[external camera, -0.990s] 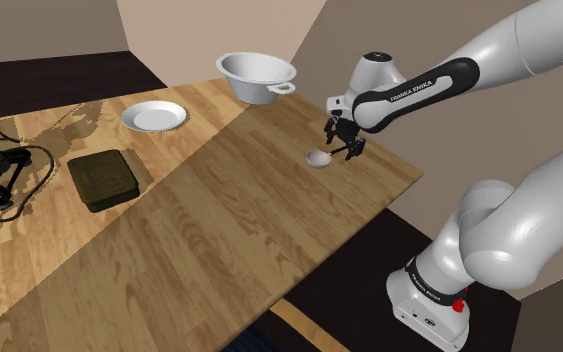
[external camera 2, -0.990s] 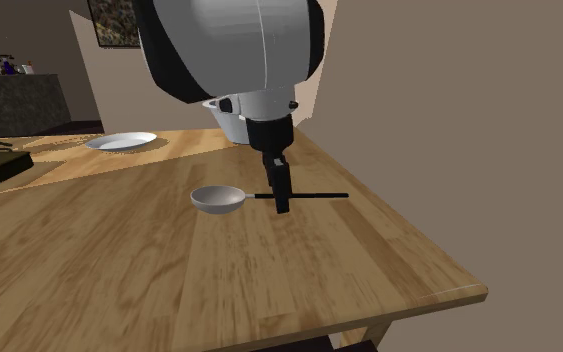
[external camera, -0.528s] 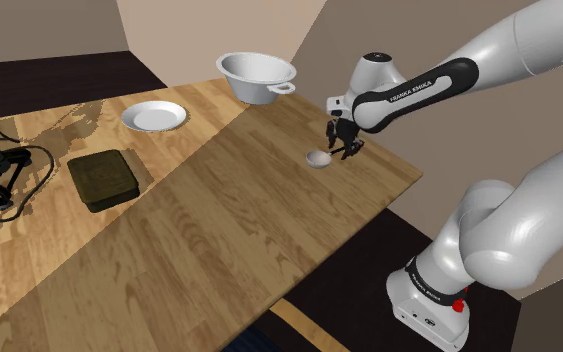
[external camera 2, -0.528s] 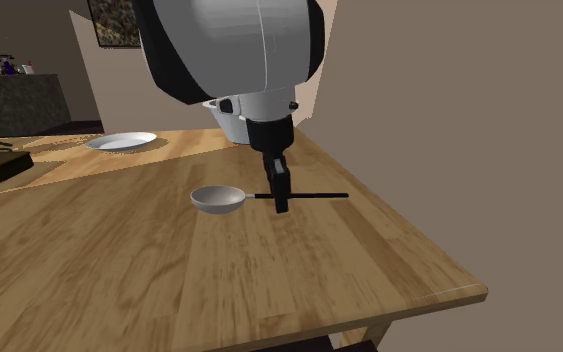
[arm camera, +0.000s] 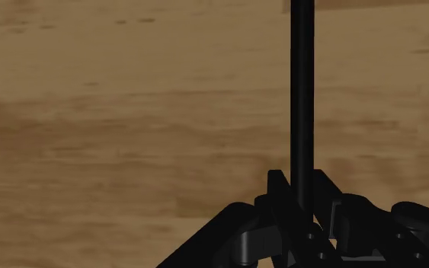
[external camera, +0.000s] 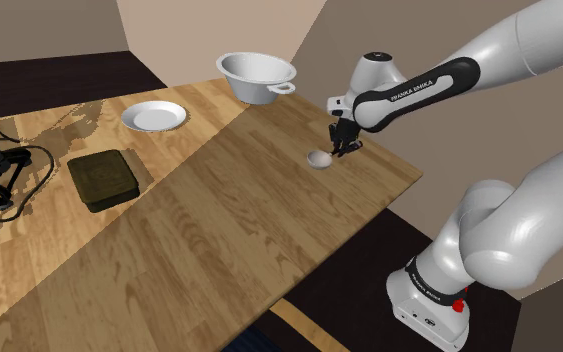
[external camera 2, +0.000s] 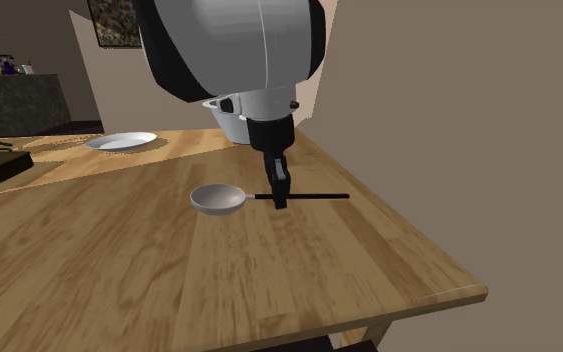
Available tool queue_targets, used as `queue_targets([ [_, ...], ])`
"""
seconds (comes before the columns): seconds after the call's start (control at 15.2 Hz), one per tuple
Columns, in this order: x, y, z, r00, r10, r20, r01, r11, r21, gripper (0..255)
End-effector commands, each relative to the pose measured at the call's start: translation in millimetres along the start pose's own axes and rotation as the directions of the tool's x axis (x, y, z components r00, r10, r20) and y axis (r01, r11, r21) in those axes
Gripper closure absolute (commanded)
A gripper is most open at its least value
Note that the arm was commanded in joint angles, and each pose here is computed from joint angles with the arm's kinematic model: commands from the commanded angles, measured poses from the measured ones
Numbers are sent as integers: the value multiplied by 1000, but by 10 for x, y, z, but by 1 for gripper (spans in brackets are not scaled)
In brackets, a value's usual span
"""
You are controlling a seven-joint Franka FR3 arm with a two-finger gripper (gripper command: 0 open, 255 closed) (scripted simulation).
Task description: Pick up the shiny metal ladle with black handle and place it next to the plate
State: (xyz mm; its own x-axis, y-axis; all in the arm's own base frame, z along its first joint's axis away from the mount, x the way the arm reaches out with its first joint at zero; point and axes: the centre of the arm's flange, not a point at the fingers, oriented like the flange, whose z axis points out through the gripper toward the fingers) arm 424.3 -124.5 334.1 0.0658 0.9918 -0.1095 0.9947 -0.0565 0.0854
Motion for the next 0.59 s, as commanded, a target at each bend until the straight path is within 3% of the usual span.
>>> queue_targets([
  [0.0,10,15,11,1000,-3,1,3,1000,-10,255],
  [0.53,-36,51,-408,1000,-3,1,3,1000,-10,255],
])
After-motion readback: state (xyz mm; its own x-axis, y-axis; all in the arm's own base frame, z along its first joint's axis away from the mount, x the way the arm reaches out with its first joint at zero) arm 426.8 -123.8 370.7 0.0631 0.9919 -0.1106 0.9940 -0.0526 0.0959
